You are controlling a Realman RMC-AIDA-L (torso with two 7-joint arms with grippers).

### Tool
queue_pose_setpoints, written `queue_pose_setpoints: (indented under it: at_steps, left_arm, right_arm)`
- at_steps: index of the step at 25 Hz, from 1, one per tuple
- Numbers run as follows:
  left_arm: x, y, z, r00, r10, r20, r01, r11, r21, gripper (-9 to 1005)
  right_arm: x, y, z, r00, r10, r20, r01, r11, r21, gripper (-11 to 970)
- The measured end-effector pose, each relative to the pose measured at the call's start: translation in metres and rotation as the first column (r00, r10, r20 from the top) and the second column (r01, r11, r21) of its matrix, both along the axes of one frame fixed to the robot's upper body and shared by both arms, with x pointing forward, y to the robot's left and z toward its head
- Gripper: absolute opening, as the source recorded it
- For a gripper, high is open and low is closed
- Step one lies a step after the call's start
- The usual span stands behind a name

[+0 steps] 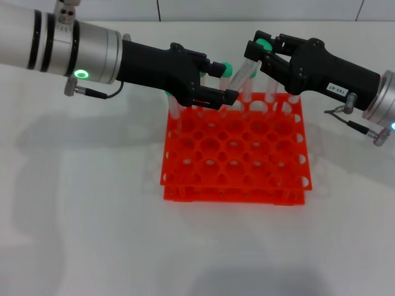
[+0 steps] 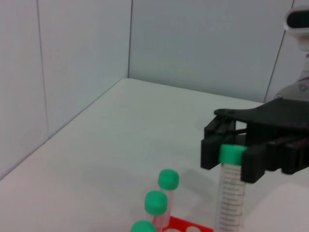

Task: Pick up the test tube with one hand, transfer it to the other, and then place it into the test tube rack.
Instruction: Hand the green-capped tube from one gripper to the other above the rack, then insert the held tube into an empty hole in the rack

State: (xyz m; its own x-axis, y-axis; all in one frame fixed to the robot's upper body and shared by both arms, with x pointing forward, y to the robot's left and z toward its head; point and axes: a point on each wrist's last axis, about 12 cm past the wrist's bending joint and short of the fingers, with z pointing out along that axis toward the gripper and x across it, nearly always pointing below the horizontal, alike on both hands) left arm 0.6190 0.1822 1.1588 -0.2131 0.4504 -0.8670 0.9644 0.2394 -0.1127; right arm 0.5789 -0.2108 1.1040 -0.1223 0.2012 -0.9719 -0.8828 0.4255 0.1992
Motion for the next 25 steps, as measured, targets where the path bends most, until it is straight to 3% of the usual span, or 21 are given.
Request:
queue_pose_setpoints:
  at_steps: [5,11,15,25]
  left_arm:
    - [-0.004,0.009,0.014,1.0,0.031,-0.001,-0.03,0.998,0.054,718]
    - [-0.026,0.035,0.038,0.994,0.094,0.059,-0.098,0.992,0.073,888]
    - [-0.048,0.058,0.046,0.985,0.15,0.09,-0.152,0.988,0.023,886]
    - [-0.119,0.141,0.019,0.925,0.366,0.1,-0.358,0.93,-0.086,882]
  right_arm:
    - [-0.001,-0.001,0.0,1.0,0.005,-0.002,-0.005,1.0,-0.002,259]
    - [0.0,-0.003,0.003,1.0,0.022,0.021,-0.021,1.0,-0.018,260]
    - [0.003,-0.003,0.01,0.997,0.057,0.046,-0.054,0.997,-0.052,260]
    - [0.016,0.013,0.026,0.988,0.138,0.073,-0.127,0.982,-0.137,261]
